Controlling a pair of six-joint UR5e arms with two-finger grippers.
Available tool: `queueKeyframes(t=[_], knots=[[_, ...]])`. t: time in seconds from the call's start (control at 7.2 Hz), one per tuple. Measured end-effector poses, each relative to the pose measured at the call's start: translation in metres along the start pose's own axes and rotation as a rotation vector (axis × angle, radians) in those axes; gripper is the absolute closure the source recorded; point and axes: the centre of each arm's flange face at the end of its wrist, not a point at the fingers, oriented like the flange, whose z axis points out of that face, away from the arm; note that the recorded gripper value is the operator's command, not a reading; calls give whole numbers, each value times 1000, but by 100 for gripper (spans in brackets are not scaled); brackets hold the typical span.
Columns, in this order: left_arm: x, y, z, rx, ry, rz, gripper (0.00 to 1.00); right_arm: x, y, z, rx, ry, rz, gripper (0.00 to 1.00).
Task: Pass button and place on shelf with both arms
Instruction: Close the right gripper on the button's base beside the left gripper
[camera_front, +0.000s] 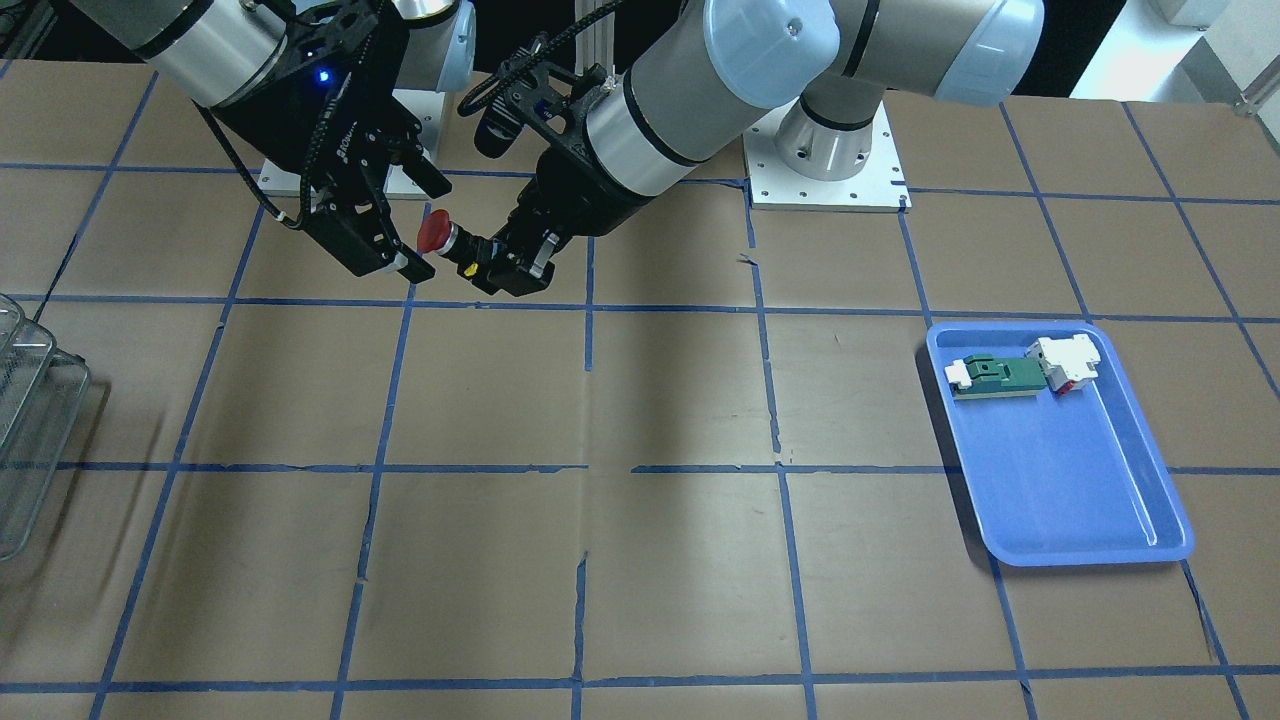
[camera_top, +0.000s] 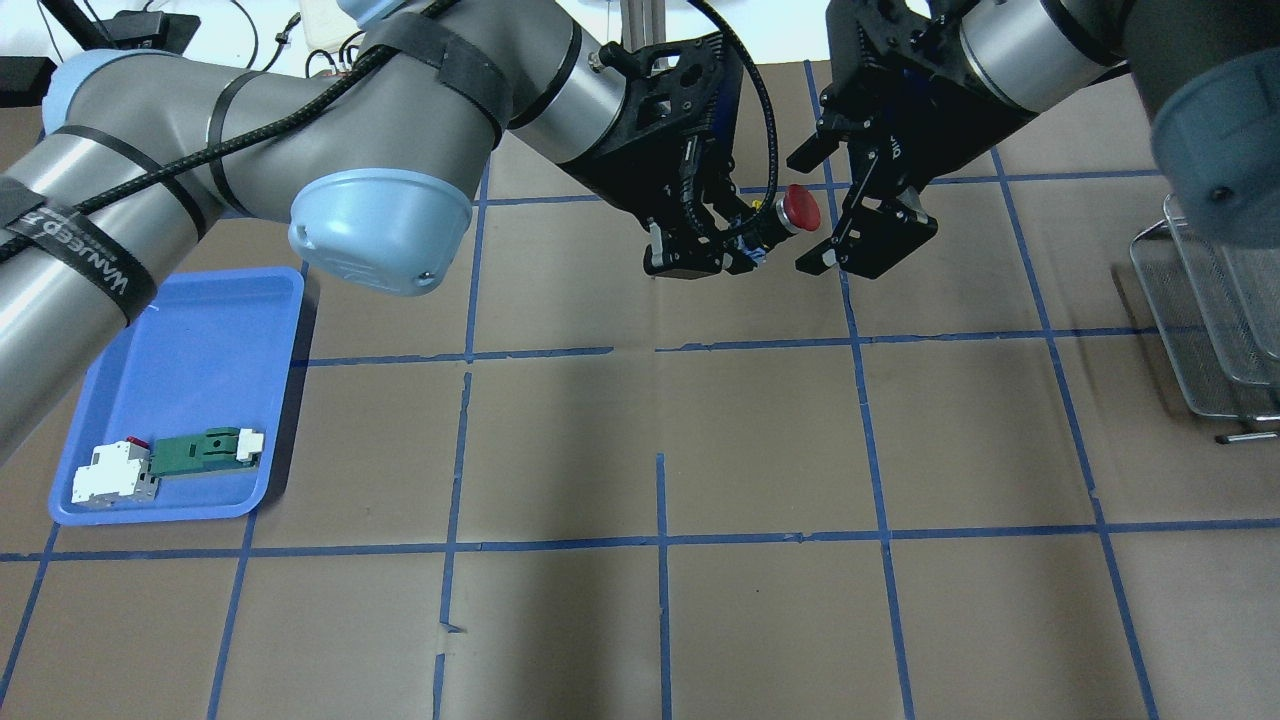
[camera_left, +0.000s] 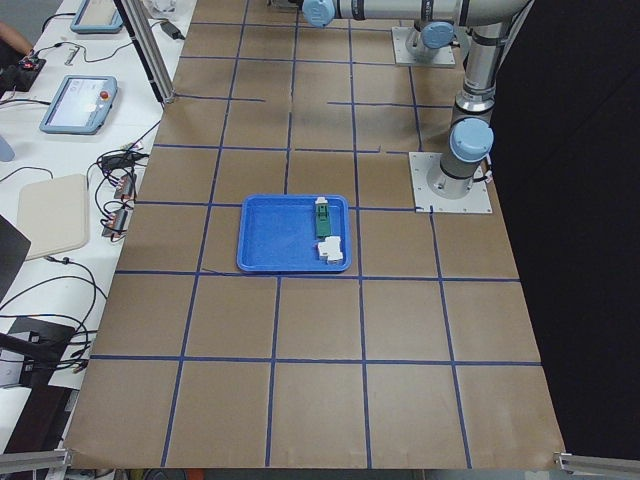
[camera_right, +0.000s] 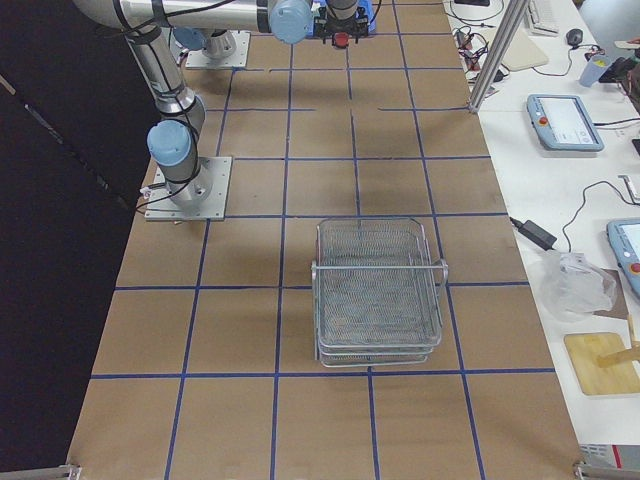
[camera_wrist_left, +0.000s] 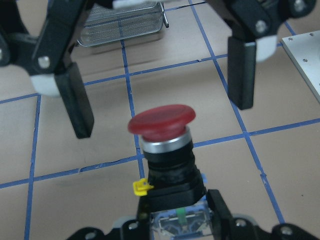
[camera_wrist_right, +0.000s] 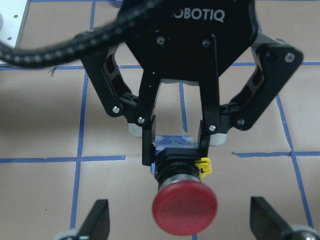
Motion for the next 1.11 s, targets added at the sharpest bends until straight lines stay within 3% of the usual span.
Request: queueKeyframes(t=[0.14,0.42,0.69,0.83,0.97,1.11], knots=[[0,0,0,0,0,0,100,0,-1,1,0,-1,10,12],[0,-1,0,4,1,0,100,-1,-1,1,0,-2,18,40],[1,-3,-1,21,2,2,100,-1,-2,0,1,1,17,79],[1,-3,-1,24,3,2,66,-1,-2,0,0,1,17,93],[1,-4,-1,26,2,3,1,-1,-2,0,-1,1,17,100],[1,-2,0,24,3,1,0,-1,-3,-1,-3,2,15,100]])
